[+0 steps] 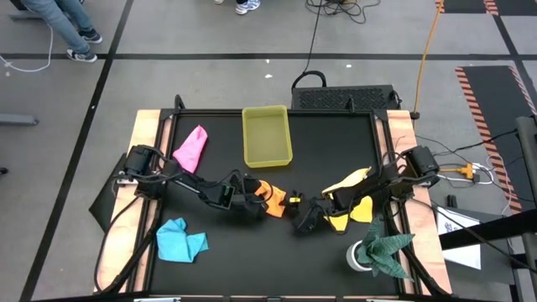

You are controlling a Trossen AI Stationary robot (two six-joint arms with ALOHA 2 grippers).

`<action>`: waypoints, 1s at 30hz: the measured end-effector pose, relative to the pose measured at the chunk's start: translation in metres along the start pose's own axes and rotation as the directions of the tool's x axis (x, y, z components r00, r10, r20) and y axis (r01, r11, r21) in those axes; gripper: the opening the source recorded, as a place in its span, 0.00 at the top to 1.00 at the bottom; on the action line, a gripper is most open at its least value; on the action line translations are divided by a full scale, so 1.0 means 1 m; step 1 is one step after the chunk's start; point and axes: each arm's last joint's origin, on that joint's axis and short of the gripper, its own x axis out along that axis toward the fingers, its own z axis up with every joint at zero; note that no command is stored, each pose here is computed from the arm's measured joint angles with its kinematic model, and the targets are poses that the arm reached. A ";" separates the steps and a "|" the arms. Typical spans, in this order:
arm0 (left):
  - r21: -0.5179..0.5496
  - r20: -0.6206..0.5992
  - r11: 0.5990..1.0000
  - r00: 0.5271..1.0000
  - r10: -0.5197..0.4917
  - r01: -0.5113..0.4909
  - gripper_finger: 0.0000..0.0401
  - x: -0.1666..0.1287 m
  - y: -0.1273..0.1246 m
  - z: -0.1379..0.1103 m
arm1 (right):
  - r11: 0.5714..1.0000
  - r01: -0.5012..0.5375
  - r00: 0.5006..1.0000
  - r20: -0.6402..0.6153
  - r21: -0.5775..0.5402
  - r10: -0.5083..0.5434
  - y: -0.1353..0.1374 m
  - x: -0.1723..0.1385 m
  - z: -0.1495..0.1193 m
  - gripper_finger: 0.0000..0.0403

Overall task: Fold microfiber towels
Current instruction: Put the orange towel into the yellow bin

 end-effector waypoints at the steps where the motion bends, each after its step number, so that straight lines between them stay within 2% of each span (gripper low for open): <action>1: 0.001 0.001 1.000 1.000 -0.006 0.006 0.43 0.000 0.000 0.000 | 1.000 -0.001 1.000 0.000 -0.018 0.001 0.001 0.002 -0.001 0.42; 5: 0.001 0.001 1.000 1.000 -0.011 0.011 0.43 0.000 -0.001 0.000 | 0.996 -0.008 1.000 -0.017 -0.092 0.007 0.005 0.010 -0.002 0.46; 8: 0.005 -0.004 1.000 1.000 -0.007 0.007 0.43 0.000 0.000 0.000 | 0.991 0.015 0.999 -0.041 -0.133 -0.021 0.008 0.004 0.005 0.48; 11: 0.006 -0.005 1.000 1.000 -0.006 0.006 0.43 0.000 0.000 0.000 | 0.983 0.022 0.997 -0.073 -0.182 -0.036 0.014 -0.007 0.012 0.48; 17: 0.001 0.000 1.000 1.000 -0.010 0.010 0.43 0.000 -0.001 0.001 | 0.971 0.017 0.999 -0.035 -0.239 -0.027 0.018 -0.018 0.023 0.45; 22: -0.003 0.000 1.000 1.000 -0.019 0.019 0.43 0.000 -0.001 0.001 | 0.981 0.037 0.999 -0.029 -0.192 -0.044 0.007 -0.010 0.013 0.45; 26: -0.005 0.001 1.000 1.000 -0.024 0.024 0.43 0.000 -0.002 0.001 | 0.987 0.005 1.000 -0.009 -0.161 -0.007 -0.002 -0.004 0.001 0.48; 30: -0.009 0.004 1.000 1.000 -0.028 0.028 0.43 0.000 -0.002 0.002 | 0.983 -0.033 0.999 0.009 -0.178 0.035 -0.003 0.005 -0.009 0.52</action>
